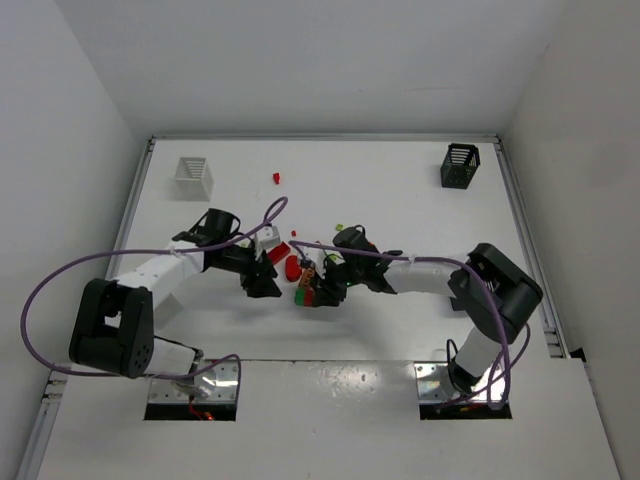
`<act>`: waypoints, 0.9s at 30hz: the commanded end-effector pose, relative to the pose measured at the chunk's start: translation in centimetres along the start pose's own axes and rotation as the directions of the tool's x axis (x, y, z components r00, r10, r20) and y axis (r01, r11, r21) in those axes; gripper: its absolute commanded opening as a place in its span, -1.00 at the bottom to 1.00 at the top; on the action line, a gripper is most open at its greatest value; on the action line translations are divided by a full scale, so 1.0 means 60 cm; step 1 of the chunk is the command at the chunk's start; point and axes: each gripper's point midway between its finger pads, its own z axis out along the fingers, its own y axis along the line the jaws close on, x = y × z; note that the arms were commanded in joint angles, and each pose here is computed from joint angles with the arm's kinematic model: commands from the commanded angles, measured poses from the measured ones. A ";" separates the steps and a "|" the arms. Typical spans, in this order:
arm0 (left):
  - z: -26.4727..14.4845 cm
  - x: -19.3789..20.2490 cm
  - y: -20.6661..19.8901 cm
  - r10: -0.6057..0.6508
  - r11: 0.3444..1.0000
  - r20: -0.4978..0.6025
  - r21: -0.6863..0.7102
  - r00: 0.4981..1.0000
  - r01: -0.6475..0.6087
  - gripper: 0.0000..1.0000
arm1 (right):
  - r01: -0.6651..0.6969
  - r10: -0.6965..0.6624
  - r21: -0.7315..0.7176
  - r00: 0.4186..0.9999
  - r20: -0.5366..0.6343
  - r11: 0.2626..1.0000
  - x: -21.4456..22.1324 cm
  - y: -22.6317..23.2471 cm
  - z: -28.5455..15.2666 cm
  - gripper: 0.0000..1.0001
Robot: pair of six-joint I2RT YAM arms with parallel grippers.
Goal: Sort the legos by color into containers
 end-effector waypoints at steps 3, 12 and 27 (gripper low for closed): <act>0.017 -0.029 -0.024 0.058 0.995 0.074 0.080 0.996 -0.064 0.41 | 0.046 -0.011 -0.186 0.983 0.182 0.981 -0.108 0.073 -0.060 -1.00; 0.037 -0.056 -0.043 0.057 0.982 0.092 0.173 0.994 -0.073 0.41 | -0.013 0.063 -0.279 0.983 0.174 0.960 -0.125 0.101 -0.073 -1.00; 0.051 -0.062 -0.092 0.058 0.955 0.113 0.285 0.992 -0.088 0.43 | -0.013 0.053 -0.248 0.987 0.154 0.969 -0.107 0.085 -0.064 -1.00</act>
